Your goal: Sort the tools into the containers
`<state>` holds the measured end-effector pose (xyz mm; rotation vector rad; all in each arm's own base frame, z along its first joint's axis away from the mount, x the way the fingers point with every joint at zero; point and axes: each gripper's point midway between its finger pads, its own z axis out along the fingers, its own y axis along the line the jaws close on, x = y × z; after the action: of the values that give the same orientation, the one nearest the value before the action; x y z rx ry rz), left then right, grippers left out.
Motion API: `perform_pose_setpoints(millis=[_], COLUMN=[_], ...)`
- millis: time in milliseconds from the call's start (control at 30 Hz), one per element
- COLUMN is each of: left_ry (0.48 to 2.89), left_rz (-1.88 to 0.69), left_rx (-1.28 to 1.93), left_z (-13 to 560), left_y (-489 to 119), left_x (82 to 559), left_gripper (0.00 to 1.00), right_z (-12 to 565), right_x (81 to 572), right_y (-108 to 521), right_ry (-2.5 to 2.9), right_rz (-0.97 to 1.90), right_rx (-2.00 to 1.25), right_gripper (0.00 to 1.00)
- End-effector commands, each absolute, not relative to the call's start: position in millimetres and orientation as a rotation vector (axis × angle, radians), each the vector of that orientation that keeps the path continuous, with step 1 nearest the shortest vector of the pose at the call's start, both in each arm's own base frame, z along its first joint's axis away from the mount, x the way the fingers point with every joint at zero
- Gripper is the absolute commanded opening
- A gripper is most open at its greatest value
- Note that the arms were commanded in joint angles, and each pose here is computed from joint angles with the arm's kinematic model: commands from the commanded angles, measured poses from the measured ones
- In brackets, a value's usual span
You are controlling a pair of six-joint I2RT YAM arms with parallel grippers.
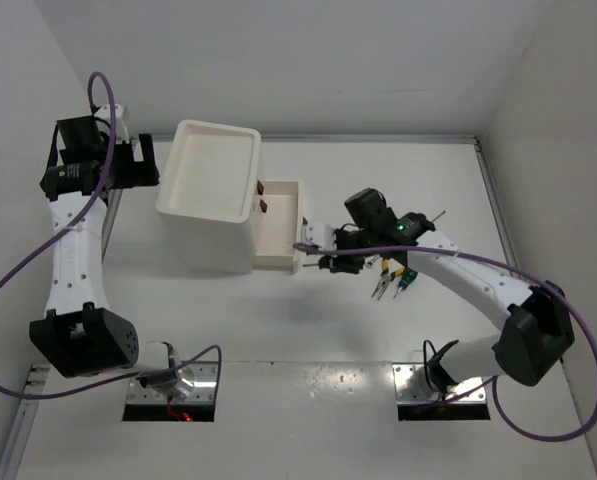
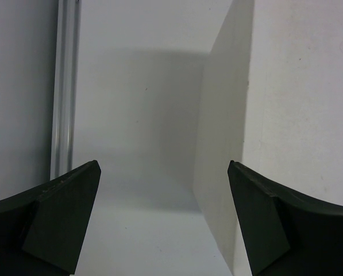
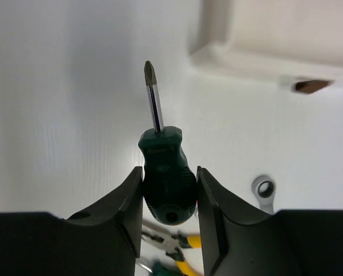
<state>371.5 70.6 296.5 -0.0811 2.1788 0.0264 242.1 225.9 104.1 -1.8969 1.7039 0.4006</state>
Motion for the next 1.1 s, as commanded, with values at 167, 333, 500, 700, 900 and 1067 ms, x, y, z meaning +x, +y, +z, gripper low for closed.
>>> perform_pose_setpoints(millis=[167, 333, 500, 700, 900, 1067], left_ry=[2.091, 2.098, 2.104, 2.105, 2.105, 2.105], left_rz=[-0.001, -0.018, -0.044, -0.024, -0.008, -0.008], left_rx=[-0.117, -0.123, -0.143, -0.142, -0.157, -0.157], left_z=[318, 315, 310, 309, 307, 307], left_y=[70, 69, 67, 70, 75, 75], left_x=[376, 378, 382, 381, 381, 381], left_gripper=[1.0, 1.0, 1.0, 1.0, 1.0, 1.0], right_z=[215, 242, 227, 196, 183, 185], right_x=[301, 350, 383, 393, 391, 384], right_y=[283, 306, 342, 355, 362, 366], right_ry=[1.792, 1.953, 2.05, 2.161, 2.187, 2.18], right_rz=[0.736, 0.981, 1.253, 1.363, 1.389, 1.403], right_rx=[-1.173, -0.809, -0.581, -0.427, -0.446, -0.494], right_gripper=[0.05, 0.05, 0.07, 0.11, 0.71, 0.94])
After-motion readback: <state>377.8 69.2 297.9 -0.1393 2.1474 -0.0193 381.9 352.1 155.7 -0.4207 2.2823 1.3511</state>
